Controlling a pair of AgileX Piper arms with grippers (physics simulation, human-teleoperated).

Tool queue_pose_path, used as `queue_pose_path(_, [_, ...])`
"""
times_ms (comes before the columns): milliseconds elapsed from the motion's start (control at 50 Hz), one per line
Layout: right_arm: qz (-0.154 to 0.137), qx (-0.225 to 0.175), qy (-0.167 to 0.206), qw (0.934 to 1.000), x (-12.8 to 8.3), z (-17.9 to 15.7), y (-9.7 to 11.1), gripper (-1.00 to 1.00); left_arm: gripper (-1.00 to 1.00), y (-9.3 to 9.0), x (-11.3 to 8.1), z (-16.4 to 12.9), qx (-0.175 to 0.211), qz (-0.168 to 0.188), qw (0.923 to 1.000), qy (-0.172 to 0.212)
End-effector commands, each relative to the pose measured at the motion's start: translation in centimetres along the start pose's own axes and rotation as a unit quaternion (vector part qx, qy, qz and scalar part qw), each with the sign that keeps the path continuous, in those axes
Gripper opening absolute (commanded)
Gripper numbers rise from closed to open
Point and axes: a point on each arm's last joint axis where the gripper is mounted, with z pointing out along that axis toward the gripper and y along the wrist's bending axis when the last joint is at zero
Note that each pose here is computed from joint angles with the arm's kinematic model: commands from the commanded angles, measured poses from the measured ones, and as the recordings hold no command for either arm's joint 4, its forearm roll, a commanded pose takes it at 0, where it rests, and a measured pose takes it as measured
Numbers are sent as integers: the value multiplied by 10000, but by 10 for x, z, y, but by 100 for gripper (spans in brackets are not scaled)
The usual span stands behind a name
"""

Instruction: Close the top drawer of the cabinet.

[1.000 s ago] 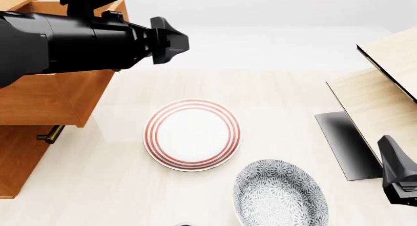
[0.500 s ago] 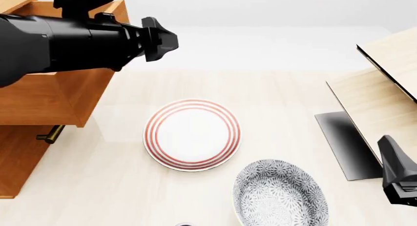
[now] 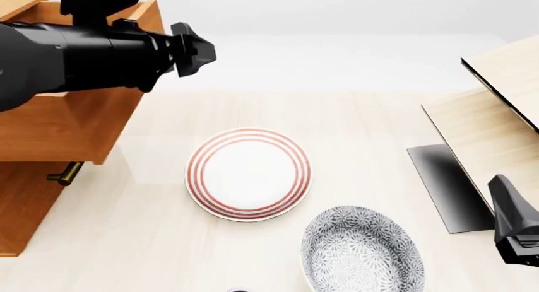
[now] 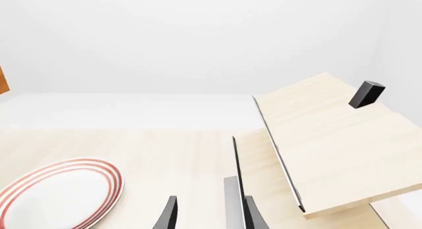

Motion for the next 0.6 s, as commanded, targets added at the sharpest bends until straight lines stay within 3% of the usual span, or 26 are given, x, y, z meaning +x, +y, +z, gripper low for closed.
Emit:
queue_pose_path(20, [4, 2, 2, 10000, 0, 0, 0, 100, 100, 10, -3, 3, -162, -50, 9998, -40])
queue_pose_path(600, [1, 2, 3, 10000, 0, 1, 0, 100, 100, 40, -12, 7, -659, -159, 9975, -183])
